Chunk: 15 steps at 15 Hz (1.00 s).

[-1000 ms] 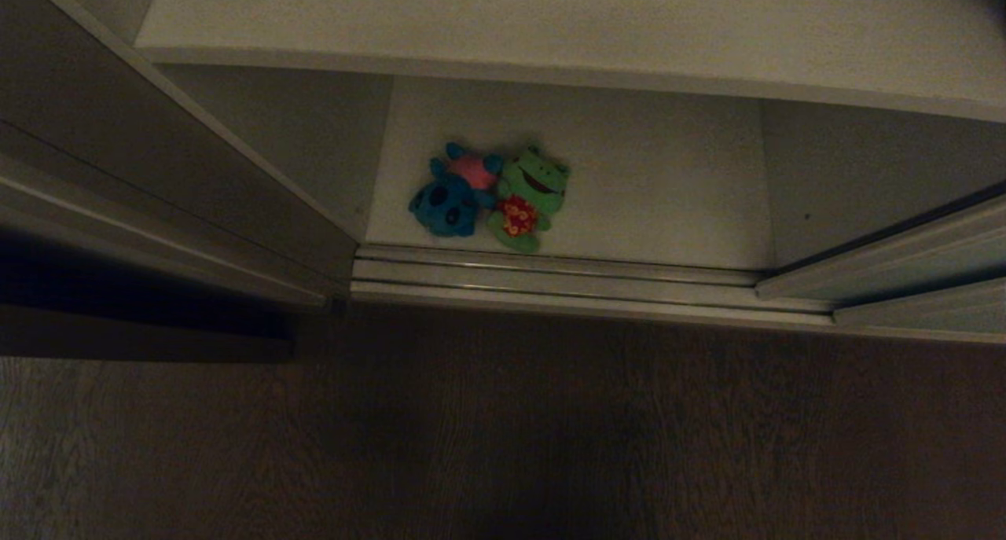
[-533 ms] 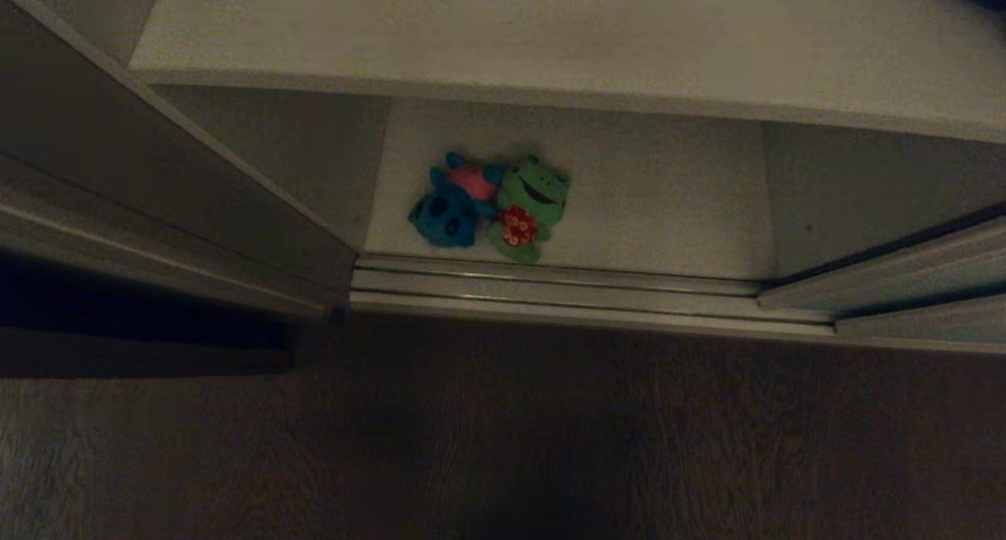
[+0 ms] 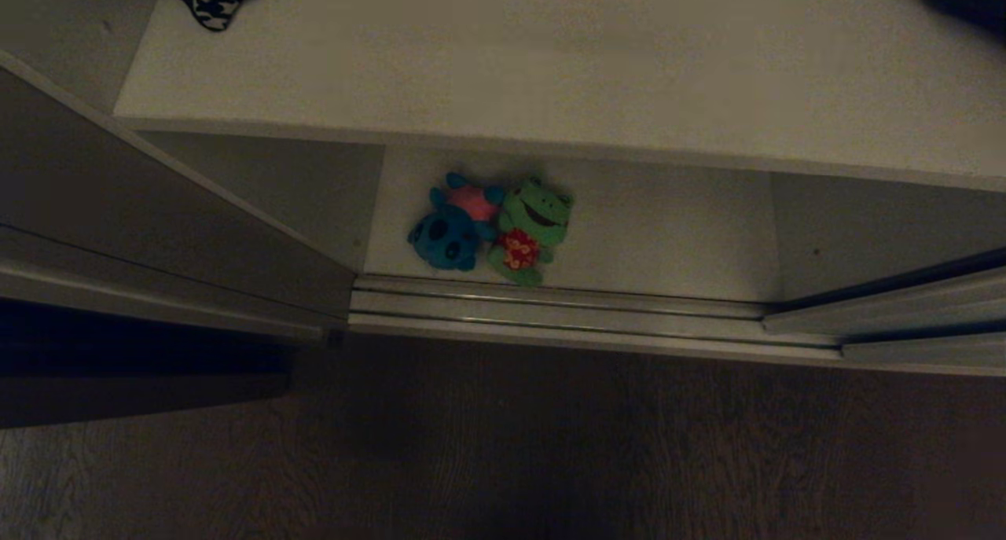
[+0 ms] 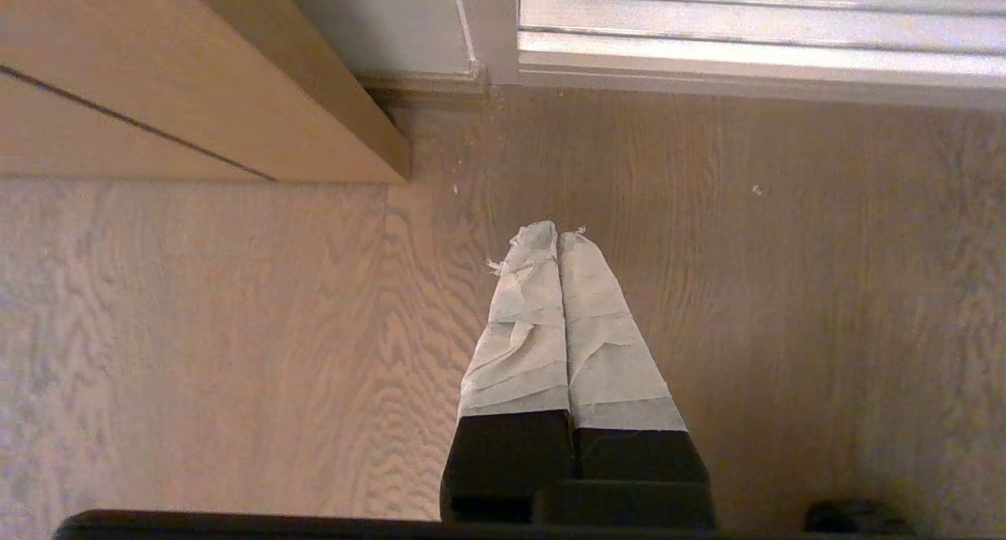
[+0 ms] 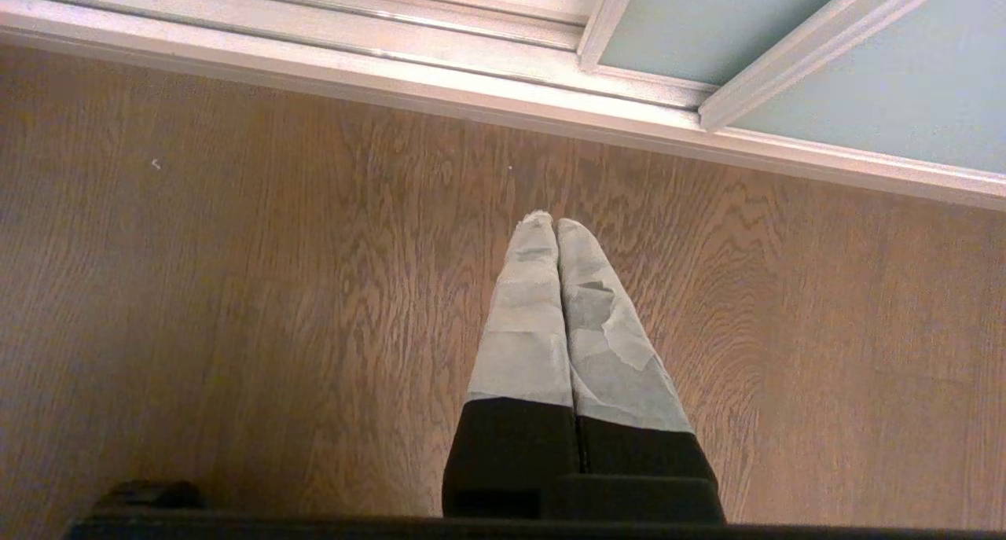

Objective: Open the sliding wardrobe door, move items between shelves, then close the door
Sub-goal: Place the green doll on the higher shelf

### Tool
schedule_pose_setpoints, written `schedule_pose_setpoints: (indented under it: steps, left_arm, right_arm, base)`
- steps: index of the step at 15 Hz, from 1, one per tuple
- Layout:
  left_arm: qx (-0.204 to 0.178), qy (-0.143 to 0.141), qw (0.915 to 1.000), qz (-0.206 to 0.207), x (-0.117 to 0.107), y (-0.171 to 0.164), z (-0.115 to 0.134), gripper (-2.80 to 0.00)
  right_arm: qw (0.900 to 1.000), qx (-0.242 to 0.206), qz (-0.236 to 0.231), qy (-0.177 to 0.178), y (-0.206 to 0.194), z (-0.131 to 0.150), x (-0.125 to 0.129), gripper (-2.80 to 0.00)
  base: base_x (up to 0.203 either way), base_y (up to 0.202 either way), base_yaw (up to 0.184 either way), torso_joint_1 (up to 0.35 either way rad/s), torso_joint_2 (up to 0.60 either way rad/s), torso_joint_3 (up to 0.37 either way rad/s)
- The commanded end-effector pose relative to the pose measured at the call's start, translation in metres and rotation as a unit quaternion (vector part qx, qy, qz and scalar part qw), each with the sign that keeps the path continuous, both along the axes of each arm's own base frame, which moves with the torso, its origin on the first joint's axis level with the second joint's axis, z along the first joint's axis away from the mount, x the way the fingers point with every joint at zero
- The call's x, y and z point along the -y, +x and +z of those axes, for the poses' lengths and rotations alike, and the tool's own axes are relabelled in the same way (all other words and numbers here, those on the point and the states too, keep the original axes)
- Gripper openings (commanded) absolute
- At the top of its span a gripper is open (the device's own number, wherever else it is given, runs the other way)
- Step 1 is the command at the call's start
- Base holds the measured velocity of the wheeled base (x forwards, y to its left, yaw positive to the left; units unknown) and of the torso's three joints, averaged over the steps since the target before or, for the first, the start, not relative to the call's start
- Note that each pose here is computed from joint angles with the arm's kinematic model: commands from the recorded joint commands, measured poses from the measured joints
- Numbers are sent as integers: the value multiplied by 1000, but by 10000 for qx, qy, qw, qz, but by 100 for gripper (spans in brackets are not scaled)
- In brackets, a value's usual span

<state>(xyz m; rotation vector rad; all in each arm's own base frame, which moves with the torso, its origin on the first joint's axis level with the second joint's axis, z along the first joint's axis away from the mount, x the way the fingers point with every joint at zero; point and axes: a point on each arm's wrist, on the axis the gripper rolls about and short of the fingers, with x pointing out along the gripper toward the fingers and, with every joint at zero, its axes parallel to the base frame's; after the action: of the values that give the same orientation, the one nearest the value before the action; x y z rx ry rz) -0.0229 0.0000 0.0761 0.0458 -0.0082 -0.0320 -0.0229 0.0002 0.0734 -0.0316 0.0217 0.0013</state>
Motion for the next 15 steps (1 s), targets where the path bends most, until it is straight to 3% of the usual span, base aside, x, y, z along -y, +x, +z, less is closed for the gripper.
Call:
schedule_pose_setpoints:
  steps: [1, 4, 5, 7, 11, 15]
  left_arm:
    - [49, -3, 10000, 4, 0, 0, 1, -280]
    - [321, -31, 9994, -113, 0, -11, 29, -280]
    - [106, -30, 9996, -253, 1, -16, 36, -280]
    - [-730, -79, 9950, -671, 3, -18, 47, -280]
    - [-1829, -455, 9748, -1194, 6, 19, 82, -280]
    - [-2842, -921, 9410, -1587, 9, 82, 99, -280]
  right_arm:
    - [10000, 1, 3, -3, 0, 0, 0, -280]
    - [10000, 5, 3, -3, 0, 0, 0, -280]
    - [10000, 1, 3, -5, 0, 0, 0, -280]
    - [10000, 8, 3, -3, 0, 0, 0, -280]
    - [10000, 6, 3, -6, 0, 0, 0, -280]
    - [10000, 1, 3, -3, 0, 0, 0, -280]
  base:
    - [0, 0, 0, 0, 0, 0]
    - [0, 0, 0, 0, 0, 0]
    - [0, 0, 0, 0, 0, 0]
    - [0, 0, 0, 0, 0, 0]
    - [0, 0, 0, 0, 0, 0]
    - [0, 0, 0, 0, 0, 0]
